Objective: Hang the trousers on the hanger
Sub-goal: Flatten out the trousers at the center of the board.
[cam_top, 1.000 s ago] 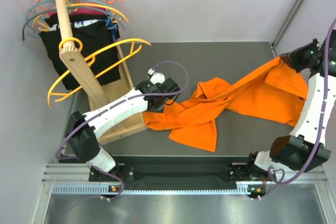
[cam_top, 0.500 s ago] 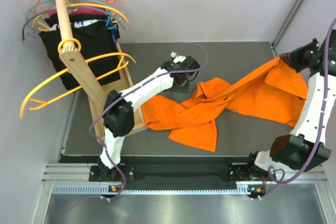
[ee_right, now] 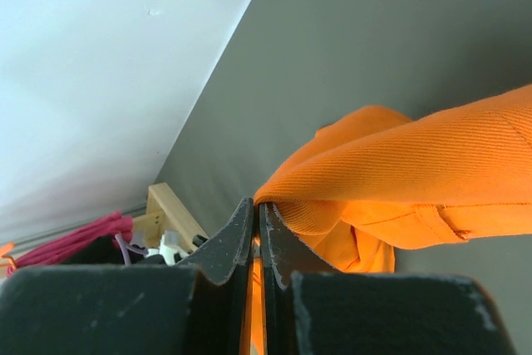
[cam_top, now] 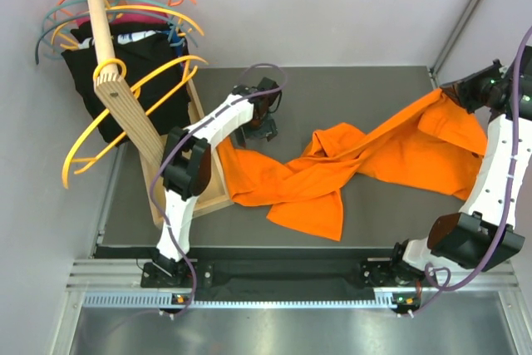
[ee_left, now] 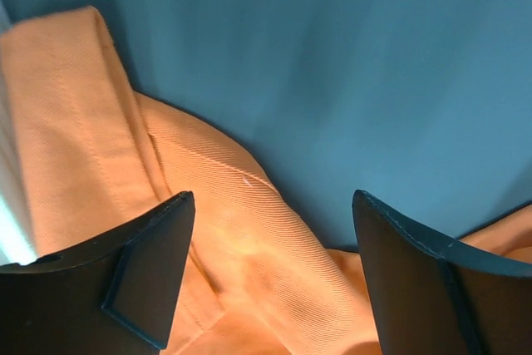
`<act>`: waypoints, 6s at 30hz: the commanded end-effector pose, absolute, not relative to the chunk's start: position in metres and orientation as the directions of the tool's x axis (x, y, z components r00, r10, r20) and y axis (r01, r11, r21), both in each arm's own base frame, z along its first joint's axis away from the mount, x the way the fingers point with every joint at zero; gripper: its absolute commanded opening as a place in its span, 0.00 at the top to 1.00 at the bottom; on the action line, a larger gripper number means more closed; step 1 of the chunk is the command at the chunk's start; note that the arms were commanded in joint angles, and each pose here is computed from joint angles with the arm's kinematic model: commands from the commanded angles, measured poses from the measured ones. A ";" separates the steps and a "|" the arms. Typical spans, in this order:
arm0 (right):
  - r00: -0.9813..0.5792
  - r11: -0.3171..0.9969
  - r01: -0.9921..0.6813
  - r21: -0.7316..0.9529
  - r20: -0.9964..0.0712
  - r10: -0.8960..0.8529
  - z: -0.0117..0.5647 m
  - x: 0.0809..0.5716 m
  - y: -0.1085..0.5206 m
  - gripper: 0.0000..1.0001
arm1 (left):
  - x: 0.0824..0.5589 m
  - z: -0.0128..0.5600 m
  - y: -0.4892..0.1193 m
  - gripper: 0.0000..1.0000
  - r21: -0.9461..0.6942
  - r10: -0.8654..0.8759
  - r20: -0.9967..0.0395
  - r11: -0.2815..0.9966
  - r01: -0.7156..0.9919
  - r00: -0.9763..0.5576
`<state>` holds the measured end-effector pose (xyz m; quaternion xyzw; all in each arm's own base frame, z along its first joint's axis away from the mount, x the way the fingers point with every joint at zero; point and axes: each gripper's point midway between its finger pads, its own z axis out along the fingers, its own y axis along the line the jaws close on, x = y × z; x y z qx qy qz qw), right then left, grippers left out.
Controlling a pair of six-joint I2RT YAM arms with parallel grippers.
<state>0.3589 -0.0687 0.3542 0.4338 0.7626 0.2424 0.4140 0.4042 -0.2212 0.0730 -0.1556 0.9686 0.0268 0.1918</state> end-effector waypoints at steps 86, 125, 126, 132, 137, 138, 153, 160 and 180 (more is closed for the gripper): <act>-0.123 0.643 0.698 0.313 -0.833 0.539 0.274 0.347 -0.158 1.00 | 0.601 0.245 -0.284 1.00 -0.291 -0.255 -0.912 0.954 0.067 -0.322; -0.657 0.880 0.135 0.456 -0.624 0.424 0.241 0.308 0.105 0.36 | 0.396 0.343 -0.285 0.32 -0.369 -0.250 -0.899 0.875 0.313 -0.359; -0.713 0.870 0.066 0.488 -0.587 0.383 0.235 0.294 0.127 0.36 | 0.381 0.336 -0.275 0.32 -0.341 -0.210 -0.895 0.891 0.300 -0.394; -0.827 0.809 -0.142 0.570 -0.518 0.219 0.206 0.214 0.212 0.25 | 0.285 0.377 -0.219 0.35 -0.406 -0.278 -0.887 0.848 0.339 -0.369; -0.892 0.836 -0.234 0.497 -0.452 0.019 0.156 0.180 0.266 0.20 | 0.220 0.403 -0.204 0.33 -0.505 -0.356 -0.858 0.714 0.484 -0.370; -0.903 0.856 -0.217 0.470 -0.430 0.007 0.146 0.176 0.270 0.20 | 0.213 0.402 -0.204 0.35 -0.519 -0.355 -0.849 0.701 0.489 -0.392; -0.937 0.963 0.136 0.233 -0.286 0.202 0.041 0.205 0.321 0.19 | 0.174 0.421 -0.150 0.37 -0.520 -0.396 -0.850 0.737 0.432 -0.347; -0.938 0.956 0.264 0.127 -0.197 0.285 -0.003 0.187 0.309 0.47 | 0.167 0.418 -0.136 0.38 -0.546 -0.435 -0.834 0.738 0.396 -0.340; -0.927 0.455 -0.027 0.890 -0.193 0.322 0.222 0.348 0.502 1.00 | 0.186 0.432 -0.135 0.39 -0.509 -0.409 -0.852 0.793 0.334 -0.328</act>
